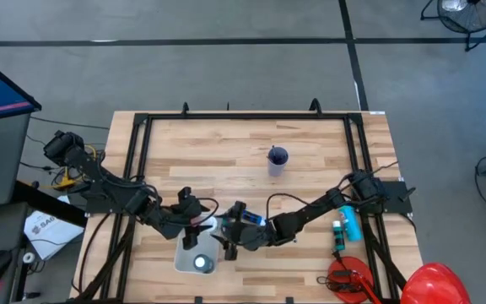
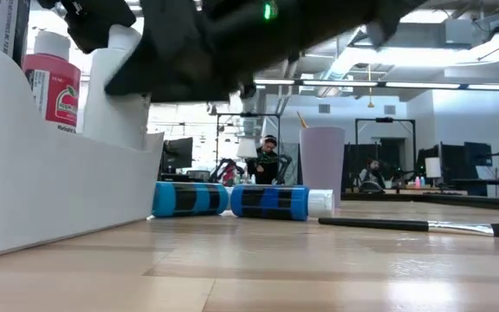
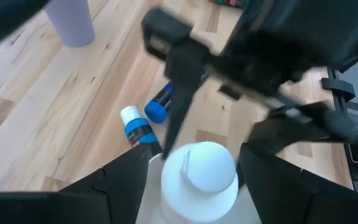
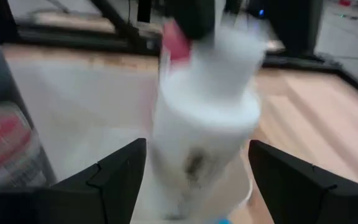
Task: Pick & Place Paint Supplies
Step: Put the white paint bottle into the white bin, then put the light blue paint bottle into the white bin
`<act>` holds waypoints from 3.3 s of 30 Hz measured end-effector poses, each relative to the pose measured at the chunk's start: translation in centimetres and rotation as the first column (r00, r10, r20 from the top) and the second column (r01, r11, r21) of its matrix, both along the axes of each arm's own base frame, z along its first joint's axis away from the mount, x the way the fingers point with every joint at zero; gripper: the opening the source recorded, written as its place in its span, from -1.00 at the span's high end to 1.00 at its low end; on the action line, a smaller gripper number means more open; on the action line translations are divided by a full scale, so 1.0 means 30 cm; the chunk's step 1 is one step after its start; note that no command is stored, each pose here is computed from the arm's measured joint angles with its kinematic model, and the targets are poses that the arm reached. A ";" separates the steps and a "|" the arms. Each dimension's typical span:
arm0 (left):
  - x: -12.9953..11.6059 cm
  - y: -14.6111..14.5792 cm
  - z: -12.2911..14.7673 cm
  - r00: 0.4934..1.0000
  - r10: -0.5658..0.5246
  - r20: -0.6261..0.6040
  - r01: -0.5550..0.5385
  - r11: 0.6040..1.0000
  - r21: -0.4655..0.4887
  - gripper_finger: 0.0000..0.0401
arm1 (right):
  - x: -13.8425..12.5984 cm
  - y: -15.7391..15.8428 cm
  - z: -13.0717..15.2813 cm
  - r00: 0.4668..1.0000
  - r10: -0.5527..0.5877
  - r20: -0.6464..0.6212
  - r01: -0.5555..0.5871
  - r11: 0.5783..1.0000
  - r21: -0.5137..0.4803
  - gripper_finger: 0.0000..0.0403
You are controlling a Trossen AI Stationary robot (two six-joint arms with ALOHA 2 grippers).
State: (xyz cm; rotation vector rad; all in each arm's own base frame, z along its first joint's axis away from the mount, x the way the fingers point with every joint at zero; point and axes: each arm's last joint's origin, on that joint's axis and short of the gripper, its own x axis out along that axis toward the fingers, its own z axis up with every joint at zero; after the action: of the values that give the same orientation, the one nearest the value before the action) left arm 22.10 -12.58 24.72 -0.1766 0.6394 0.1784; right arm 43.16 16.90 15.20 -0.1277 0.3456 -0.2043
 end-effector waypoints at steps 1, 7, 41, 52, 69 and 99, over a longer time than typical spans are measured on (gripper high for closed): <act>0.001 0.000 0.001 1.000 -0.004 0.001 0.004 1.000 0.005 -0.23 | -0.002 -0.001 0.019 1.000 -0.010 0.008 0.010 1.000 -0.002 -0.37; 0.003 -0.001 0.004 1.000 -0.009 0.013 0.009 1.000 0.010 -0.23 | -0.037 0.002 0.085 0.999 -0.033 -0.033 0.031 0.998 -0.054 -0.37; 0.084 -0.054 0.181 0.829 -0.240 0.504 0.153 0.966 0.209 -0.23 | -0.289 -0.041 0.294 0.919 -0.123 -0.374 0.099 0.992 -0.082 -0.37; 0.085 -0.051 0.184 0.823 -0.275 0.497 0.153 0.950 0.273 -0.23 | -0.329 -0.045 0.260 0.982 -0.004 -0.191 0.011 0.999 0.034 -0.37; 0.234 0.067 0.122 0.804 -0.305 0.510 0.167 0.940 0.298 -0.23 | -0.376 -0.024 0.251 0.981 0.014 -0.194 -0.011 1.000 0.014 -0.37; 0.243 0.092 0.084 0.873 -0.397 0.283 0.332 0.909 0.251 -0.23 | -0.582 -0.122 0.189 0.996 0.002 0.084 -0.011 0.994 0.109 -0.37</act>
State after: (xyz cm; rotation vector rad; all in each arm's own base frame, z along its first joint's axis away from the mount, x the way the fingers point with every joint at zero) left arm 29.38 -9.82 27.23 0.1080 0.3082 -0.1564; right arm 25.71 13.26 20.86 -0.0123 0.2718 -0.1830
